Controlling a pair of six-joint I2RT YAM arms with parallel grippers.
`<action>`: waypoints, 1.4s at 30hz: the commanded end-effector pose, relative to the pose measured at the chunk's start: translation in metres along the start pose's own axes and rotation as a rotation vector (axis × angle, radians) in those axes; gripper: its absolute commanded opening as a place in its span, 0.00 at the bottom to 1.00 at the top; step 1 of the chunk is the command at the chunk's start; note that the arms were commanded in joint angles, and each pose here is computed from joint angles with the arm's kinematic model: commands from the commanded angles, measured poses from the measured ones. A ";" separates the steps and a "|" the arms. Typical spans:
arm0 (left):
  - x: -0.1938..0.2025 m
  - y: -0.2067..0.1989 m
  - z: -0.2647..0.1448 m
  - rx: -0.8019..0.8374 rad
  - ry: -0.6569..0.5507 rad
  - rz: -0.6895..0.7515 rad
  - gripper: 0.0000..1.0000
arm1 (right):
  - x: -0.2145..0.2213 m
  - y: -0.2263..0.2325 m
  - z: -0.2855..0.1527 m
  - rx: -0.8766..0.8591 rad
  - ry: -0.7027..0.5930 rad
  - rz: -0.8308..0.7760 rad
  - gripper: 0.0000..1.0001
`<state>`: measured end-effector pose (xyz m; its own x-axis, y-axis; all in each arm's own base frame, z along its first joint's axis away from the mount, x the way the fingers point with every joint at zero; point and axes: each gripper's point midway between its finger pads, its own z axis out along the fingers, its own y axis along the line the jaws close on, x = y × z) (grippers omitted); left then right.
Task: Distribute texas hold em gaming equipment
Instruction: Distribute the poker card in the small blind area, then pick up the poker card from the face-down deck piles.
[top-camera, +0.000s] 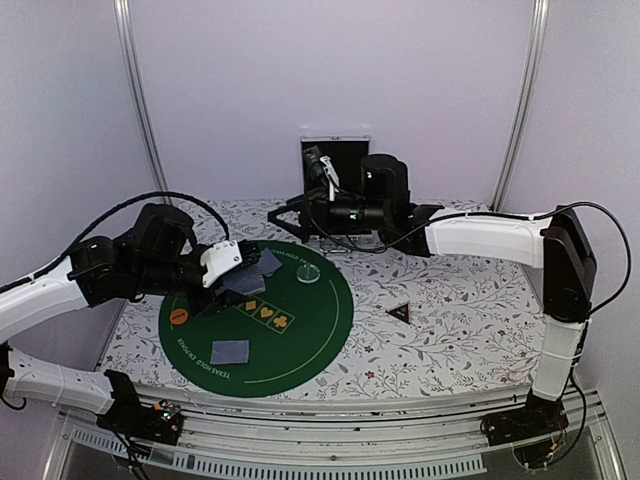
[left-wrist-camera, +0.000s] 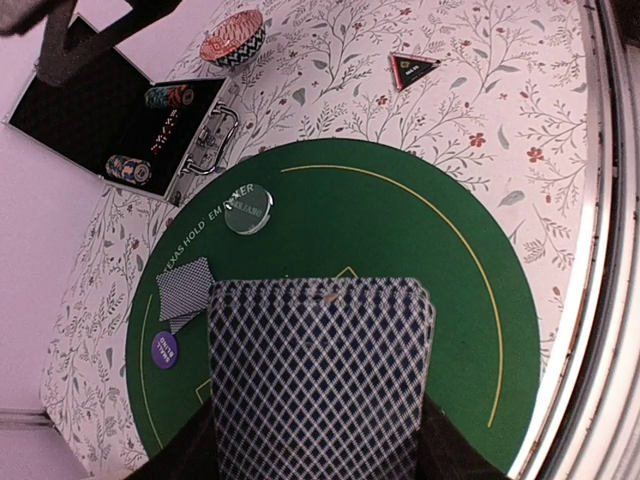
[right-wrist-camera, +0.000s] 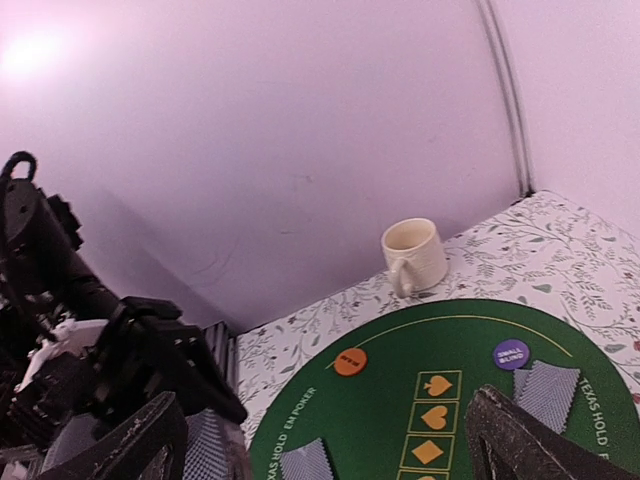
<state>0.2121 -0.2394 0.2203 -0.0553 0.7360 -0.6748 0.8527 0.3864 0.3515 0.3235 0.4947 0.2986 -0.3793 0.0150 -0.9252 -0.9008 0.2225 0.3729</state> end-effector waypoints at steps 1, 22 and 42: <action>-0.006 -0.002 0.001 0.004 -0.011 0.024 0.54 | 0.044 0.036 -0.007 -0.220 0.166 0.053 0.99; -0.006 -0.002 0.010 0.015 0.016 0.023 0.53 | 0.108 0.026 0.045 -0.133 0.386 0.117 0.96; -0.007 -0.002 0.009 0.015 0.012 0.023 0.53 | 0.081 0.025 0.009 -0.045 0.396 0.045 0.91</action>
<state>0.2140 -0.2417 0.1998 -0.0802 0.7784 -0.6226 0.8682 0.3615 0.3401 0.2765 0.5212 0.2126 -0.4916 -0.3583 -0.7937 -0.8706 0.2255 0.4374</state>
